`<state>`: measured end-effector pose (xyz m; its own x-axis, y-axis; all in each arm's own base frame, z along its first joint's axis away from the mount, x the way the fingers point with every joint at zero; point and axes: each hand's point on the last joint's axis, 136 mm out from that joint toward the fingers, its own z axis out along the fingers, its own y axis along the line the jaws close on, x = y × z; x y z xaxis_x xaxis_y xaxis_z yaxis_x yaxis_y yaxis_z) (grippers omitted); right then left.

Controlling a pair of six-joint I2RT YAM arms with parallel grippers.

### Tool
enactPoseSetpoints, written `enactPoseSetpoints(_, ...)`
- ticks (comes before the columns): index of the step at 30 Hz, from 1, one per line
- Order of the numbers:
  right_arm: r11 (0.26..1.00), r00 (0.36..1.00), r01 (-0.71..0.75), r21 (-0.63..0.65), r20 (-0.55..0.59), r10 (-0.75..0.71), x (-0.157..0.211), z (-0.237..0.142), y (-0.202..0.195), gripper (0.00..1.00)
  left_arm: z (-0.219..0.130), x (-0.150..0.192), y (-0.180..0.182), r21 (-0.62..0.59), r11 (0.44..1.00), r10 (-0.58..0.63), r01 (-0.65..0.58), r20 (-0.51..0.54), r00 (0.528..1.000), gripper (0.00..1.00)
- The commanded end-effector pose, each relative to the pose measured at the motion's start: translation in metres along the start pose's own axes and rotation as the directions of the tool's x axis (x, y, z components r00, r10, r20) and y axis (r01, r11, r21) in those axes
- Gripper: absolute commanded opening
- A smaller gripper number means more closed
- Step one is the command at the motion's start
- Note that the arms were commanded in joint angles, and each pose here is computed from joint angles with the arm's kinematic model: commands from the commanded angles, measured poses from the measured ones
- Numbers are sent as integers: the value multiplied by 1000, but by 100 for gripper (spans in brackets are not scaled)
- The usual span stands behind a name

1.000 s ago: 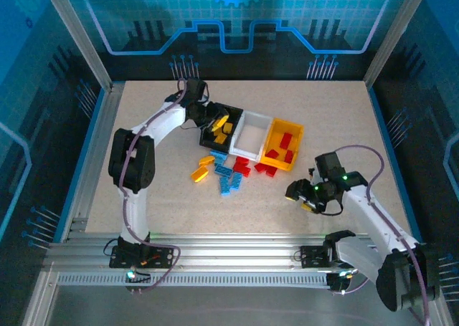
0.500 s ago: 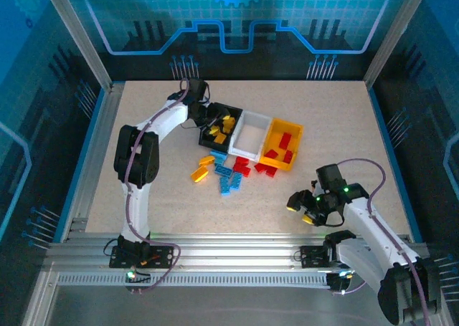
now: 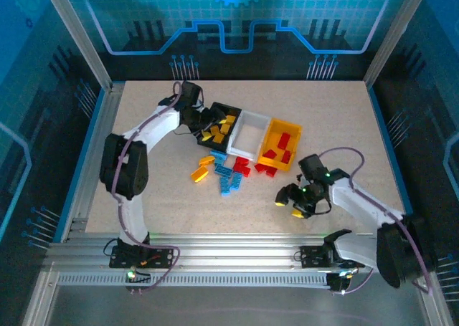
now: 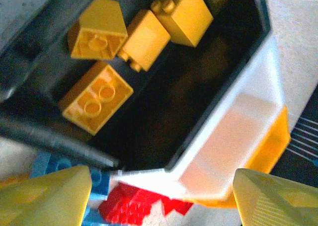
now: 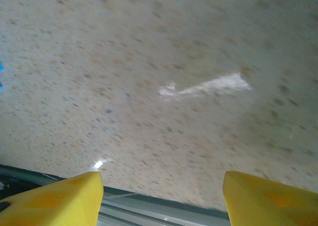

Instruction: Sort the legos into containers by color

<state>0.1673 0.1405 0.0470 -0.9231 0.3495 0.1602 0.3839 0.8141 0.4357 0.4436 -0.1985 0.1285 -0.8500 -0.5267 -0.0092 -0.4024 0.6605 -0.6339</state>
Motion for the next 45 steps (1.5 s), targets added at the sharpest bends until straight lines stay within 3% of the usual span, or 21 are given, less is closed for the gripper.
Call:
enactPoseSetpoints(1, 997, 996, 81, -15, 36, -80, -22, -1, 27, 67, -35, 14, 0, 13, 998, 55, -55, 29, 998, 77)
enactPoseSetpoints(6, 991, 989, 130, 46, 68, -133, -62, -5, 33, 67, -55, 44, 23, 16, 999, 32, -32, 20, 999, 78)
enactPoseSetpoints(13, 994, 991, 110, -20, 78, -108, -124, -2, 47, 66, -84, 81, 55, 7, 1000, 10, -11, 38, 999, 80)
enactPoseSetpoints(21, 991, 989, 129, -21, 77, -127, -167, 7, 70, 66, -97, 103, 74, -1, 1000, -17, 17, 24, 1000, 84)
enactPoseSetpoints(33, 968, 972, 223, 111, 48, -229, -132, 15, 62, 66, -90, 104, 79, 1, 999, -39, 39, 16, 999, 85)
enactPoseSetpoints(45, 962, 977, 182, 201, 74, -200, -144, 19, 43, 64, -89, 105, 79, -11, 999, -37, 37, 4, 999, 86)
